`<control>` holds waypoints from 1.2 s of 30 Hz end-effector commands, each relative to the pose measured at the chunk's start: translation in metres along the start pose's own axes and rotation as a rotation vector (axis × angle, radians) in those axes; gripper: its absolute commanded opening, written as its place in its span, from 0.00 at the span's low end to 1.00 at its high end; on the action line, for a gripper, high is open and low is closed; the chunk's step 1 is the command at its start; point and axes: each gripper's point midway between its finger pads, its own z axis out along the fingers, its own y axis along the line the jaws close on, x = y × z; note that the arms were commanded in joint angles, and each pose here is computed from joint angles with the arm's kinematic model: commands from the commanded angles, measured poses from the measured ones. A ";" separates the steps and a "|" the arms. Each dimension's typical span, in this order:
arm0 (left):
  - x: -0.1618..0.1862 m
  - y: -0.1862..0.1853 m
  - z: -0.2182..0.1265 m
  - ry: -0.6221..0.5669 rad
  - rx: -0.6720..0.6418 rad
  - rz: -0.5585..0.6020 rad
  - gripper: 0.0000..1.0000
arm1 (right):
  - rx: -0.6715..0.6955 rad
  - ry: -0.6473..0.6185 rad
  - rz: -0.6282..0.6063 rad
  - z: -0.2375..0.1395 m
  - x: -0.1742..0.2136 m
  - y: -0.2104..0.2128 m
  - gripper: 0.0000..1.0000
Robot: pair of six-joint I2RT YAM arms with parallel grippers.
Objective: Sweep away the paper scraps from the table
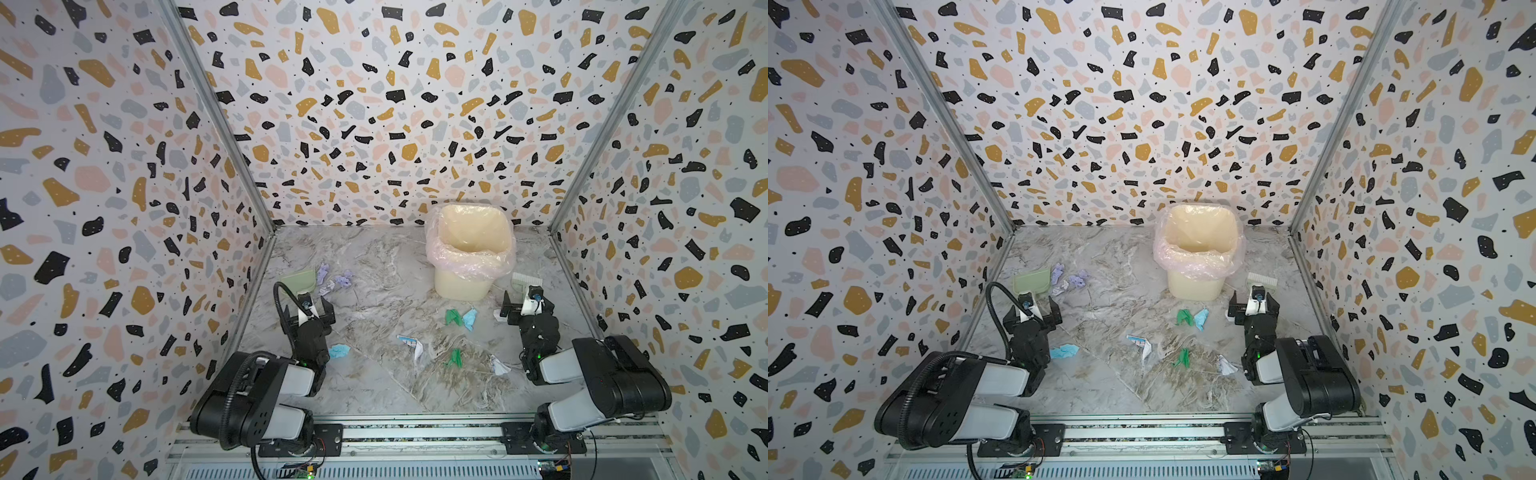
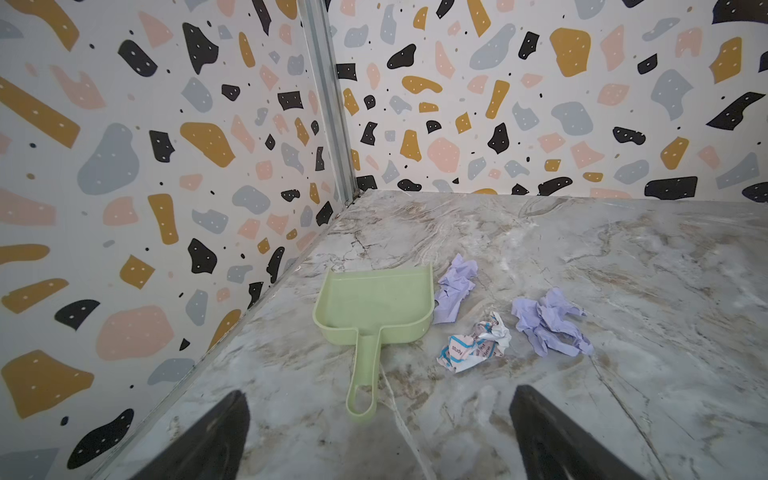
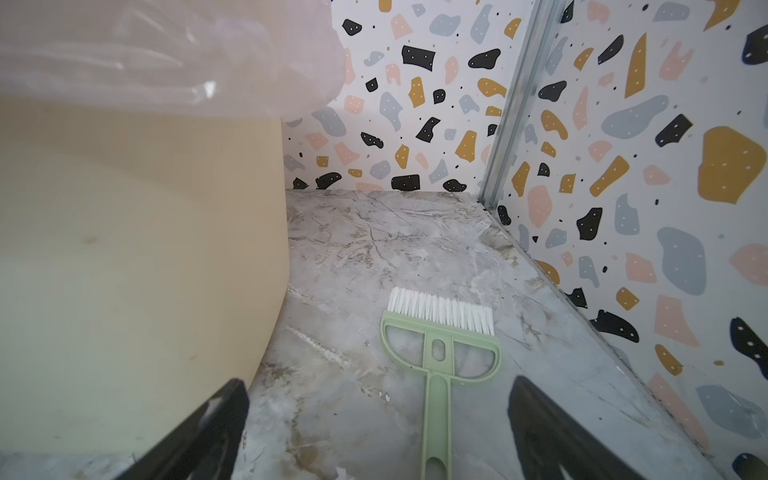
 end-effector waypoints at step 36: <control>-0.030 -0.004 0.018 0.046 -0.016 0.005 1.00 | 0.111 -0.010 -0.016 -0.012 -0.025 -0.007 0.99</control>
